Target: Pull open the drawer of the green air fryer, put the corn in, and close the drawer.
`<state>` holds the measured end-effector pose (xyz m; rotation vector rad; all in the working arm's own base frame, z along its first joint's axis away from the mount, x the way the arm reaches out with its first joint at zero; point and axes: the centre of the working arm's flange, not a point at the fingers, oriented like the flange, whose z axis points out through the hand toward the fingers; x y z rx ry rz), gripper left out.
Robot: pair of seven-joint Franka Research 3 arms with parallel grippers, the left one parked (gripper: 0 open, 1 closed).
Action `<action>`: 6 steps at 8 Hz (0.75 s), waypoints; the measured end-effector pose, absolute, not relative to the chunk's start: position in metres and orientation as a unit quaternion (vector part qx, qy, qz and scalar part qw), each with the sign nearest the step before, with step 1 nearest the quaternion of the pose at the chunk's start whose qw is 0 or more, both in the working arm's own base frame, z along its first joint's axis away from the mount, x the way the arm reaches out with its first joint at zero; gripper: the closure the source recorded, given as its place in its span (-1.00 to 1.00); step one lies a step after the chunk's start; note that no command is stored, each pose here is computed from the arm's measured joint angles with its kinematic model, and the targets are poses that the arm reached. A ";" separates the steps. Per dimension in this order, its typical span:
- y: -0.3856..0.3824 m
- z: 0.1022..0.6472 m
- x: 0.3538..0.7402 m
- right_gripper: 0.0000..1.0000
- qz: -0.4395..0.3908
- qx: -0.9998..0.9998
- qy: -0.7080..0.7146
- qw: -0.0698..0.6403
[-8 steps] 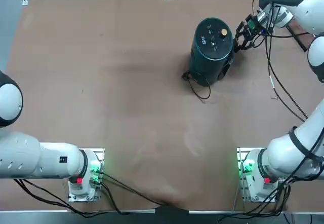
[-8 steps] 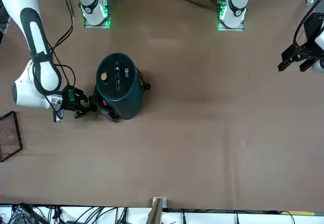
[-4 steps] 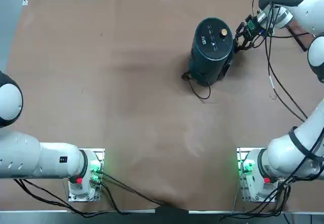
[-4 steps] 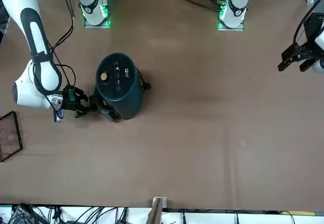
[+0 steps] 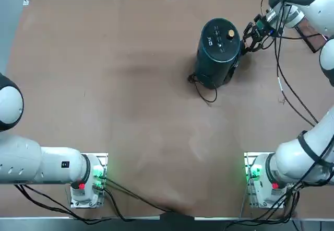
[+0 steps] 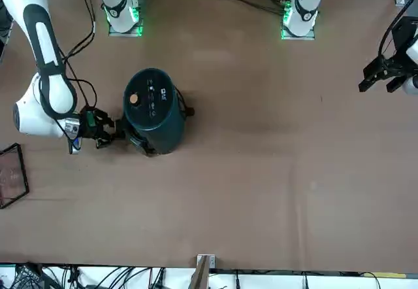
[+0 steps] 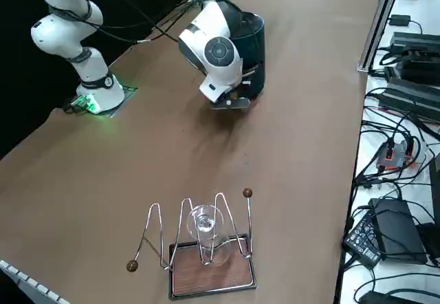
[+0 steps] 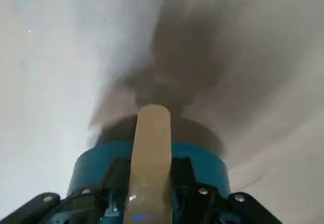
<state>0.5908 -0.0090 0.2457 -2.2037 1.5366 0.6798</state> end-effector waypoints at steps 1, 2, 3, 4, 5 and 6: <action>-0.011 0.244 0.590 0.10 0.242 -0.780 0.547 0.184; -0.012 0.243 0.589 0.10 0.243 -0.778 0.549 0.184; -0.013 0.241 0.588 0.10 0.244 -0.777 0.550 0.184; -0.013 0.237 0.587 0.10 0.246 -0.776 0.551 0.183; -0.013 0.231 0.586 0.10 0.247 -0.775 0.552 0.183; -0.013 0.225 0.586 0.10 0.249 -0.776 0.550 0.185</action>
